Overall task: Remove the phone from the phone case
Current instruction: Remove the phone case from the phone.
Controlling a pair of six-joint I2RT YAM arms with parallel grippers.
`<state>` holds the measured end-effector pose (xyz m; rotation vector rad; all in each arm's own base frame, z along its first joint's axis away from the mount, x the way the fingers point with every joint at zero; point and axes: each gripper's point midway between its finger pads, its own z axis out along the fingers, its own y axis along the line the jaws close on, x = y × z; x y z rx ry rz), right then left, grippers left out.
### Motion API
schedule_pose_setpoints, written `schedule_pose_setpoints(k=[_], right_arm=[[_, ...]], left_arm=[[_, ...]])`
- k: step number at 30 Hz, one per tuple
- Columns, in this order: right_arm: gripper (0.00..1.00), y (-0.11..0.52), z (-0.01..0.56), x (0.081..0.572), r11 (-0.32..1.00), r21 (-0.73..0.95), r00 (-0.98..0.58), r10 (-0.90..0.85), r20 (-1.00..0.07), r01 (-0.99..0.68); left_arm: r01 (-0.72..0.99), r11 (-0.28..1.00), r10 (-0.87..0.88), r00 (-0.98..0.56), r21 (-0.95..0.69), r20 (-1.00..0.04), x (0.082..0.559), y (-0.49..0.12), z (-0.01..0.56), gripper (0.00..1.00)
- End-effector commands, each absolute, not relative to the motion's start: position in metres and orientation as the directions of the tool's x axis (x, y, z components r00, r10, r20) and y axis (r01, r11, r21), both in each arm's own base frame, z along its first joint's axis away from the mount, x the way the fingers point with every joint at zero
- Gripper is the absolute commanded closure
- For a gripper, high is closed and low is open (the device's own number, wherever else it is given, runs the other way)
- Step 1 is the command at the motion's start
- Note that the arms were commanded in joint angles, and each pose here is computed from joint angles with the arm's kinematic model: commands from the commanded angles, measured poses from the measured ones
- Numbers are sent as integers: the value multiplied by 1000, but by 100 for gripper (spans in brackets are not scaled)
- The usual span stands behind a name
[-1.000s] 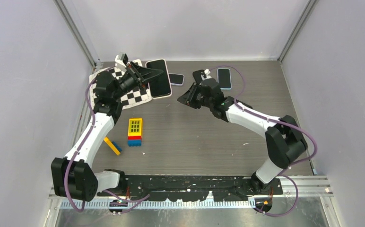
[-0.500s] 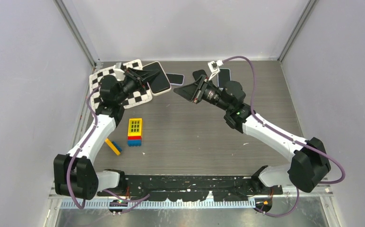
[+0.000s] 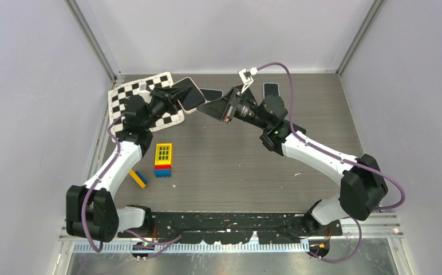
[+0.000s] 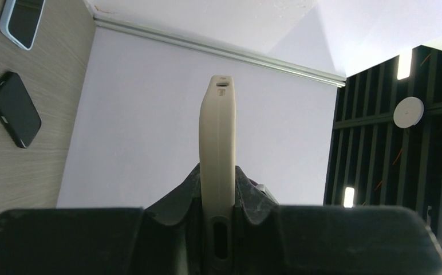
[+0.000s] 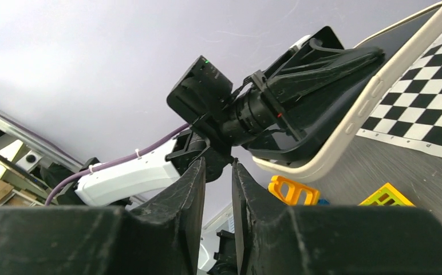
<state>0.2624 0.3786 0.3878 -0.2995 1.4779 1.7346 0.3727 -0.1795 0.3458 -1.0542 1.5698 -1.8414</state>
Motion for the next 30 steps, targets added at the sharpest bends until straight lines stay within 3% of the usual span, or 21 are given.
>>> schedule_pose_setpoints(k=[1, 16, 25, 30], right_arm=[[71, 378, 417, 268, 16, 663, -575, 481, -661, -749], [70, 381, 381, 284, 61, 735, -618, 497, -609, -676], [61, 380, 377, 284, 46, 744, -622, 515, -590, -667], [58, 378, 365, 304, 123, 790, -620, 552, -557, -600]], left_arm=[[15, -280, -770, -601, -960, 215, 359, -184, 385, 100], [26, -369, -789, -538, -929, 298, 353, -175, 396, 100], [27, -409, -765, -554, -912, 327, 357, -177, 400, 100], [22, -414, -749, -576, -910, 327, 353, -180, 402, 100]])
